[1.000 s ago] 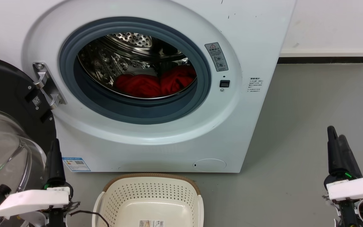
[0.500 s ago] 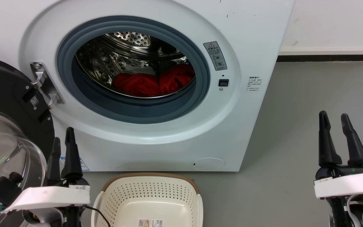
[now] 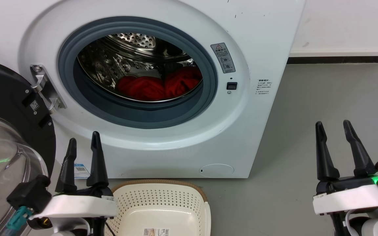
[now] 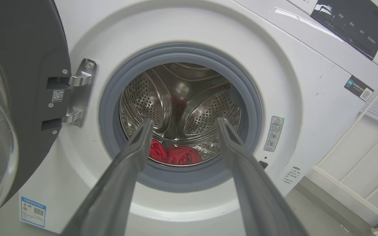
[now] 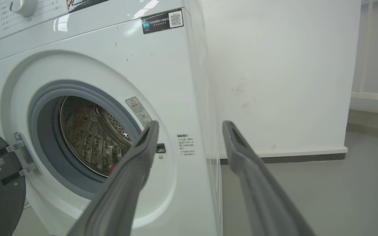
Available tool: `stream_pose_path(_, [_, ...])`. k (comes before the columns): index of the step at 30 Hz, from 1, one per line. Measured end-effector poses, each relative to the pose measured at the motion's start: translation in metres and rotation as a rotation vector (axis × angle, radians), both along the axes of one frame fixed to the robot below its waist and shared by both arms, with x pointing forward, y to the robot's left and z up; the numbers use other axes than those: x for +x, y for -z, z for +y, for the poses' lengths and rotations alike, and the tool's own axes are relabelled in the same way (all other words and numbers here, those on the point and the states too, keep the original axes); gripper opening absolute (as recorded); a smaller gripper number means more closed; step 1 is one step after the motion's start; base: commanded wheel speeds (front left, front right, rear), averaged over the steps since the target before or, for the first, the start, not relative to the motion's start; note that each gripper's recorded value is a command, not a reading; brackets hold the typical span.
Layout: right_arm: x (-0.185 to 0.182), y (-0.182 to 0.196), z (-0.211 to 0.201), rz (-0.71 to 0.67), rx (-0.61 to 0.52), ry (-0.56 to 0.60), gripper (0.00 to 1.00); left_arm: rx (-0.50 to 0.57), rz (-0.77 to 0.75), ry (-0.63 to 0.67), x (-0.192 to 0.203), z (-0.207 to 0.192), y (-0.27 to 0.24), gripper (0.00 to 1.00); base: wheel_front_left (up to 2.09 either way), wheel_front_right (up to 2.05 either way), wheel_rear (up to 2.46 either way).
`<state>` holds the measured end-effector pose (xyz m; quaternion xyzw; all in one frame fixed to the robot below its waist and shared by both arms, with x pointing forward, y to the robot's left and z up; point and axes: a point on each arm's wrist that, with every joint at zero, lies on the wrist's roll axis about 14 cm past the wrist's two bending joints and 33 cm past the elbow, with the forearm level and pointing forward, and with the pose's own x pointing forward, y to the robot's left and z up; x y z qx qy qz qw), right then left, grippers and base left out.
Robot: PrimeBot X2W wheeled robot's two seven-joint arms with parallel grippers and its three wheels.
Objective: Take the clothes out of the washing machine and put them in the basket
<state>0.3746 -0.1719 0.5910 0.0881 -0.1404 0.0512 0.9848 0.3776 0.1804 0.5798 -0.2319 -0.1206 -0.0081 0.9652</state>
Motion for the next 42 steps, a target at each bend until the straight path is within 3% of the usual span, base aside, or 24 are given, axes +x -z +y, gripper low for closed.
stream_pose_path(17, [-0.007, 0.032, 0.008, 0.07, -0.176, 0.005, 1.0, 0.211, 0.042, 0.011, -0.007, -0.02, 0.021, 1.0, 0.0, 0.0, 0.0])
stream_pose_path(42, [-0.01, 0.031, 0.007, 0.03, -0.347, 0.031, 1.0, 0.472, 0.064, 0.021, -0.009, -0.036, 0.043, 1.0, 0.0, 0.0, 0.0])
